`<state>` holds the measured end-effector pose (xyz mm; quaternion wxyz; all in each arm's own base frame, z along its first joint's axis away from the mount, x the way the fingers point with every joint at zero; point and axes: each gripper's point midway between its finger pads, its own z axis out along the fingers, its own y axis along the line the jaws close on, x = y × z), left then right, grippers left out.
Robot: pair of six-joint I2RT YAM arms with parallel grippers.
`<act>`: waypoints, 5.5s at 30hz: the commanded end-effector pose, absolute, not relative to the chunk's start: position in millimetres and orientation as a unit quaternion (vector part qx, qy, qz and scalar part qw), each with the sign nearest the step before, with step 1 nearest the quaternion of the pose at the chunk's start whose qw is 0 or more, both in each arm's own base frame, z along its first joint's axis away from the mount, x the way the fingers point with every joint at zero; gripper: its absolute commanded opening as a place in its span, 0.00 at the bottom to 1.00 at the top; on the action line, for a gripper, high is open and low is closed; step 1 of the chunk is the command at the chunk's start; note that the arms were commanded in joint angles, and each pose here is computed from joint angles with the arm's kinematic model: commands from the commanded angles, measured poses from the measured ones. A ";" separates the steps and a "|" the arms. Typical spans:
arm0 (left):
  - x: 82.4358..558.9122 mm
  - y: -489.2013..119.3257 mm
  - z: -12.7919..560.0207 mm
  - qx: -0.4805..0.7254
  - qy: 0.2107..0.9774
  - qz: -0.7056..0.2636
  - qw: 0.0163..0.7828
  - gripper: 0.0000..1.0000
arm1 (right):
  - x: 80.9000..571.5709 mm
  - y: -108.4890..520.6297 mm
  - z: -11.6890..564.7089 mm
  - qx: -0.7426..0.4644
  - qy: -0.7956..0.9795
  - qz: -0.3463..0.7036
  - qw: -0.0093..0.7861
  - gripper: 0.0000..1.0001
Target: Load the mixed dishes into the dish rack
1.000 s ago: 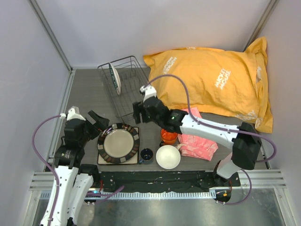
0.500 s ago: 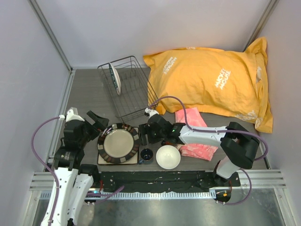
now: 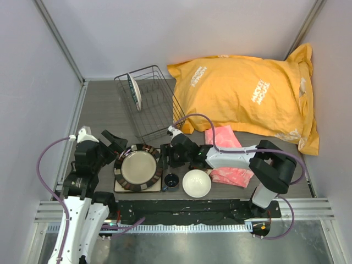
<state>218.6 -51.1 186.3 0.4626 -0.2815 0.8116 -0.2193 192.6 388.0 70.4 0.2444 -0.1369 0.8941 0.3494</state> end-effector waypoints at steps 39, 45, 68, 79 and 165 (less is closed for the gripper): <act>231.0 -40.1 200.9 -0.280 0.795 -0.198 0.500 1.00 | 220.1 370.7 171.8 -0.068 0.847 0.405 0.338 0.01; 239.5 -44.4 216.6 -0.273 0.786 -0.214 0.512 1.00 | 221.1 361.3 208.9 -0.063 0.819 0.458 0.341 0.01; 245.0 -83.6 159.3 -0.286 0.775 -0.330 0.457 1.00 | 253.0 335.5 272.9 0.015 0.713 0.630 0.307 0.01; 247.6 -93.5 165.2 -0.283 0.751 -0.374 0.464 0.93 | 254.8 327.5 280.9 0.027 0.695 0.657 0.290 0.01; 220.1 -100.2 248.3 -0.237 0.729 -0.407 0.498 1.00 | 382.7 322.0 358.3 -0.022 0.735 0.457 0.501 0.01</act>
